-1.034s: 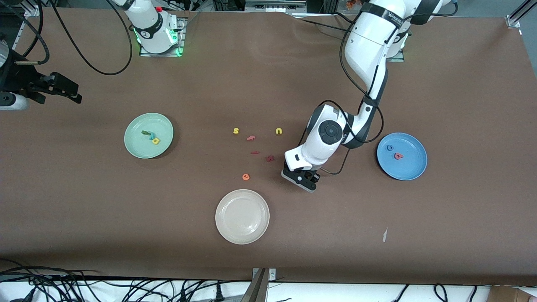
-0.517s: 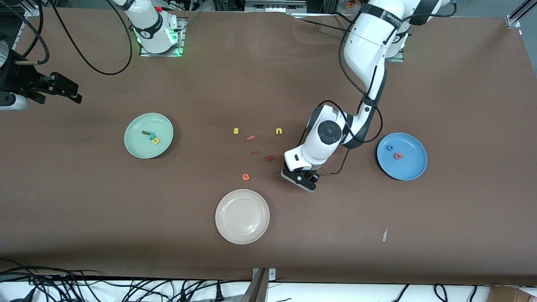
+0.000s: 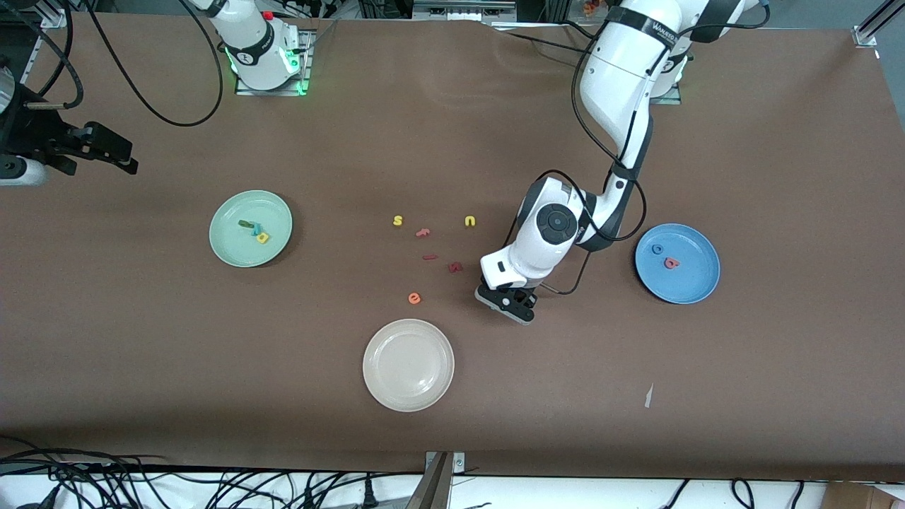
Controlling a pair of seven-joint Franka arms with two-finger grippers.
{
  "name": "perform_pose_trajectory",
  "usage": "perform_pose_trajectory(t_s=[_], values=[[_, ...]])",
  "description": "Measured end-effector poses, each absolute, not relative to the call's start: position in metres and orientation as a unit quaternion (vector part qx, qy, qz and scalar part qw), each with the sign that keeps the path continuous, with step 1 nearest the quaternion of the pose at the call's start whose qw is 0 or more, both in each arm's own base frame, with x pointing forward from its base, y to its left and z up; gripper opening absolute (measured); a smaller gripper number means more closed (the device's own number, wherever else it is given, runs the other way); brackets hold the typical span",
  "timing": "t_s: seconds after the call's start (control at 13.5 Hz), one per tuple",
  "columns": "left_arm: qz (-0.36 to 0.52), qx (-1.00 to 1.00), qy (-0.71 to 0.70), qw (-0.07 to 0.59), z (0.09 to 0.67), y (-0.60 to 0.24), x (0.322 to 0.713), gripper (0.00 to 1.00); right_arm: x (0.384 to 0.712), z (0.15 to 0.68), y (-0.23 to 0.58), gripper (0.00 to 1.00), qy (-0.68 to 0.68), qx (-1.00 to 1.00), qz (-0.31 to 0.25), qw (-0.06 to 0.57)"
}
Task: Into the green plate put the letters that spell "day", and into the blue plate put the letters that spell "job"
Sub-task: 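Carry the cyan letter to the blue plate and open the left gripper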
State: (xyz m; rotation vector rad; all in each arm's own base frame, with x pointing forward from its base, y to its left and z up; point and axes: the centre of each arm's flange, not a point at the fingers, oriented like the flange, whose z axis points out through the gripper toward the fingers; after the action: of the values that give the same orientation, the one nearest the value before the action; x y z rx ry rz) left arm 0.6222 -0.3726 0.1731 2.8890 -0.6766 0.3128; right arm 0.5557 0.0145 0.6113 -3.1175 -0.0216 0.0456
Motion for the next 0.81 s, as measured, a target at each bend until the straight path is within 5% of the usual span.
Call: perform_pose_trajectory(t_s=[0.44,0.81], values=[[0.067,0.976,-0.192,0.076,0.267,-0.223,0.666,0.11,0.556,0.611,0.014,1.0,-0.006,-1.0,0.015,0.012],[0.015,0.978,-0.19,0.084,0.282,-0.046,0.619,0.11,0.556,0.61,0.014,1.0,-0.005,-1.0,0.016,0.012]])
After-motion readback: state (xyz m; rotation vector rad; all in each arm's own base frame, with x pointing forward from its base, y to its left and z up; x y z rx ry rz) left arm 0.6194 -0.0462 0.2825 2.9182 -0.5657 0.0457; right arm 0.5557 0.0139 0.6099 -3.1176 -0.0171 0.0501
